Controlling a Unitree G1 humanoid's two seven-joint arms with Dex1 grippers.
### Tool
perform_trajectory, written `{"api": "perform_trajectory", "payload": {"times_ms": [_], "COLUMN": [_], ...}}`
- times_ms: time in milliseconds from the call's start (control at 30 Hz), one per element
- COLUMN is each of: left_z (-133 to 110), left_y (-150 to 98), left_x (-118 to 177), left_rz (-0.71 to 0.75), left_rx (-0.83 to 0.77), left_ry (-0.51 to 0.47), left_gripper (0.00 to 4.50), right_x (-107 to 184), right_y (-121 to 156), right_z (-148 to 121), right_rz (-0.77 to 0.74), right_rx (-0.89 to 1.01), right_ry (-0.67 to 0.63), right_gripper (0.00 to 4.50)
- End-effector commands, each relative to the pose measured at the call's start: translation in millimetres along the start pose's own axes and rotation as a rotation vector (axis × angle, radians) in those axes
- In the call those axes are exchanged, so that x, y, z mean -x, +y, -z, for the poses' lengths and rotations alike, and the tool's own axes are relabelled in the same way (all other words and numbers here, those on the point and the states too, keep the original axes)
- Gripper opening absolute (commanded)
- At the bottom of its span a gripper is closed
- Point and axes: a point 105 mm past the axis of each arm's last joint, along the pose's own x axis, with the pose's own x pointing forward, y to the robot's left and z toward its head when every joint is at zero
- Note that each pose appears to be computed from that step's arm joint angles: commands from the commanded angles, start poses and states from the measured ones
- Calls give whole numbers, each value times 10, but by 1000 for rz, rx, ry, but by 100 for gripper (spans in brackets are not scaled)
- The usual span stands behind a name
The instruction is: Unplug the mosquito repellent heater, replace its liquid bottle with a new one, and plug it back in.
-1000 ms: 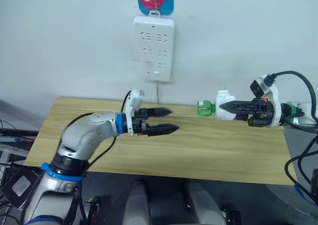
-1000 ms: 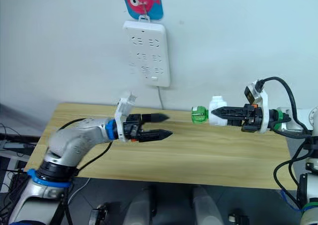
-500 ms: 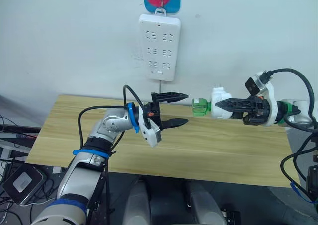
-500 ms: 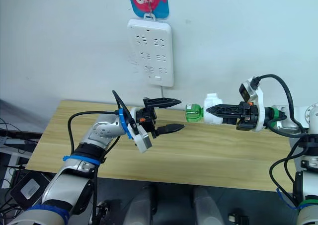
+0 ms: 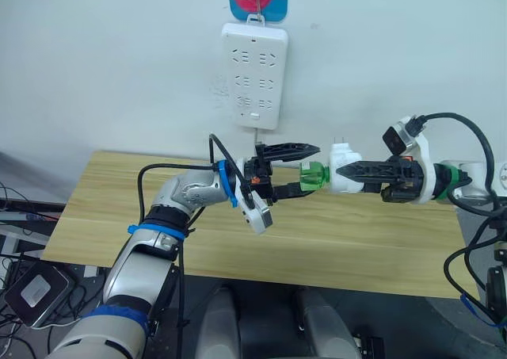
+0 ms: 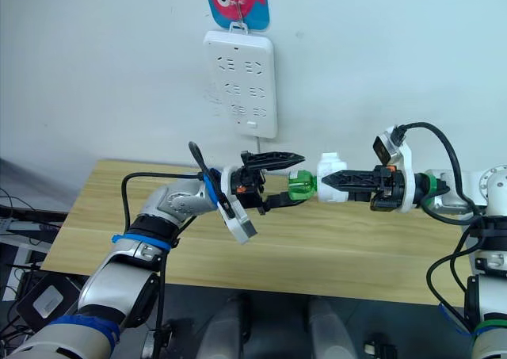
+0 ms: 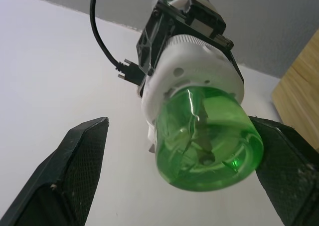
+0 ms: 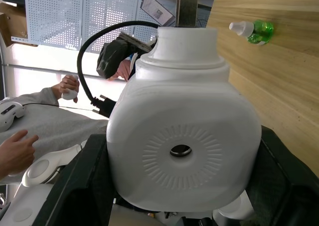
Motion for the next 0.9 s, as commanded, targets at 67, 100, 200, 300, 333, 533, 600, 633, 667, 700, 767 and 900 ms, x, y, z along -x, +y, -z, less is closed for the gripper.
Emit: {"api": "perform_trajectory", "payload": {"times_ms": [67, 100, 200, 300, 333, 533, 600, 633, 667, 700, 767, 900], "left_z": [-62, -70, -69, -23, -29, -193, -248, -255, -254, -252, -95, 76], "left_y": [40, 37, 26, 38, 49, 464, 594, 669, 742, 799, 796, 600], "left_x": [-17, -15, -14, -37, -70, -306, -356, -353, -329, -298, -167, 118], "left_rz": [-13, -13, -17, -53, -71, -153, -110, -94, -81, -70, -86, -119], "left_rx": [-19, -17, 0, 67, 127, 848, 1224, 1381, 1531, 1636, 1887, 2356], "left_ry": [-48, -52, -53, -28, -29, -99, -127, -136, -149, -163, -126, -130], "left_gripper": [337, 309, 226, 226, 226, 226, 226, 226, 226, 226, 226, 226], "right_x": [7, 8, 7, 1, -2, 12, 4, 0, -2, -2, -1, -7], "right_y": [129, 131, 131, 134, 135, 114, 129, 147, 164, 177, 183, 157], "right_z": [13, 19, 31, 42, 48, 142, 155, 158, 160, 163, 180, 200], "right_rz": [-39, -40, -40, -39, -36, 8, 6, 0, -7, -11, -1, 27], "right_rx": [39, 38, 37, 37, 39, 68, 78, 84, 89, 92, 107, 123], "right_ry": [5, 6, 6, 12, 17, 72, 83, 88, 92, 97, 111, 124], "right_gripper": [299, 299, 299, 299, 299, 299, 299, 299, 299, 299, 299, 299]}}
